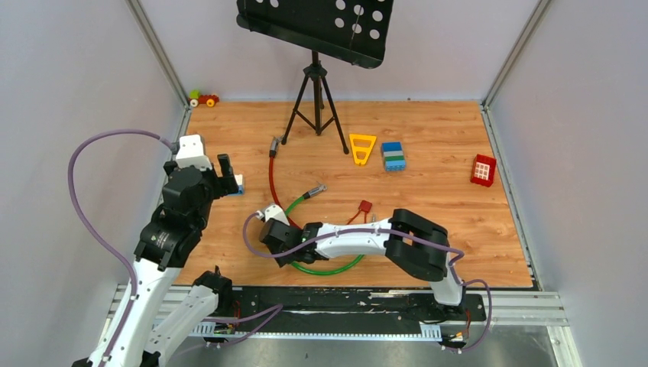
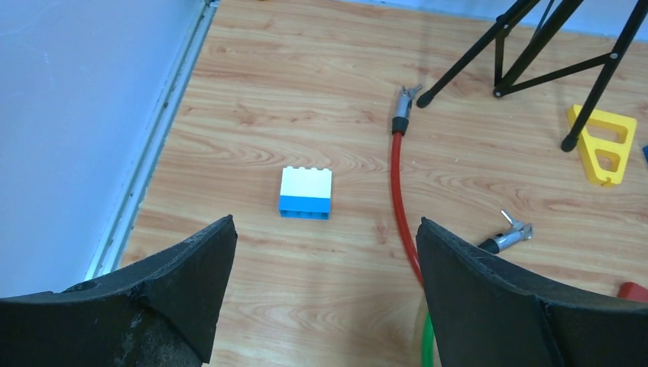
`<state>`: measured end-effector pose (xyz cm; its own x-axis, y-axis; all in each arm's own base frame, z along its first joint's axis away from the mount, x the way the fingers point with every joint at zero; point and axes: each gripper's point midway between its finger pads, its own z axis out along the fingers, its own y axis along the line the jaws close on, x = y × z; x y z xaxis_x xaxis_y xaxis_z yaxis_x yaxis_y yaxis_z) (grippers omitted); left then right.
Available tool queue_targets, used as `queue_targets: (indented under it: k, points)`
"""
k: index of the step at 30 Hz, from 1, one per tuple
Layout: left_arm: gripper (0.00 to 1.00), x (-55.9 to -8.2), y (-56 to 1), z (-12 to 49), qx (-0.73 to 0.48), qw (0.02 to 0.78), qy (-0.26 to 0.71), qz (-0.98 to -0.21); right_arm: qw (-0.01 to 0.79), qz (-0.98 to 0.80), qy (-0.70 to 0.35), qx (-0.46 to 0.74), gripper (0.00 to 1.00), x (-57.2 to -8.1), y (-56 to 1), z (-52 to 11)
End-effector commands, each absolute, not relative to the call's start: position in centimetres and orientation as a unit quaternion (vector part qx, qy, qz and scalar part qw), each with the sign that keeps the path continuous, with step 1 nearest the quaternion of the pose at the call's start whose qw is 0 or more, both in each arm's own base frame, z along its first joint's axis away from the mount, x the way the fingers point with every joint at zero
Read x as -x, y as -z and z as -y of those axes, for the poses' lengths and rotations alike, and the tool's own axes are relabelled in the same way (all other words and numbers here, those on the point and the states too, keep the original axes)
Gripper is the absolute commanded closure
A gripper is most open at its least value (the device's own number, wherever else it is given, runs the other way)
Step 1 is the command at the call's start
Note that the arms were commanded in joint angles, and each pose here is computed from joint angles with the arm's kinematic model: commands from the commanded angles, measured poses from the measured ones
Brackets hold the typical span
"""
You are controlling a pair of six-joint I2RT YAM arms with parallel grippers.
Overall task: Lock with the key
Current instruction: Pick up the lock from the center of the board.
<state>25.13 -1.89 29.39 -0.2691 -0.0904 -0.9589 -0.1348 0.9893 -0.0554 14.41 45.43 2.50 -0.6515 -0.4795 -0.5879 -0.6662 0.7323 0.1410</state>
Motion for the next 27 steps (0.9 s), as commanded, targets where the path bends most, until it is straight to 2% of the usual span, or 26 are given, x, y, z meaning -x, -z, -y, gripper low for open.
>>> queue_targets:
  k: [1,3,6,10,16,18,22,24,27]
  points:
    - [0.07,-24.8,-29.8,1.1,0.074,0.606,-0.036,-0.791,0.271,-0.903,-0.108,0.315,0.64,-14.7,-1.4,-44.6]
    - [0.07,-24.7,-29.7,0.9,0.074,0.607,-0.041,-0.79,0.278,-0.901,-0.072,0.324,0.75,-15.0,-1.0,-44.0]
    - [0.07,-24.5,-29.9,0.5,0.074,0.609,-0.05,-0.788,0.286,-0.899,-0.048,0.328,0.99,-15.4,-1.3,-43.3]
    - [0.05,-24.3,-30.3,0.2,0.066,0.615,-0.058,-0.783,0.292,-0.892,-0.074,0.335,1.0,-15.4,-3.4,-43.0]
    - [0.02,-25.2,-29.9,3.1,-0.016,0.635,-0.012,-0.773,0.33,-0.857,-0.213,0.334,1.0,-16.2,-13.9,-41.8]
    - [0.01,-25.4,-29.7,4.9,-0.061,0.648,0.021,-0.759,0.311,-0.849,-0.262,0.338,1.0,-16.1,-16.3,-40.4]
    - [0.03,-25.0,-29.9,9.7,-0.187,0.681,0.099,-0.701,0.275,-0.831,-0.344,0.34,1.0,-15.9,-19.9,-37.4]
    - [0.06,-23.8,-29.8,12.9,-0.282,0.687,0.148,-0.653,0.274,-0.825,-0.36,0.339,1.0,-16.2,-21.2,-36.0]
    - [0.1,-22.3,-30.0,15.5,-0.361,0.709,0.182,-0.578,0.278,-0.815,-0.381,0.337,1.0,-16.8,-22.9,-34.2]
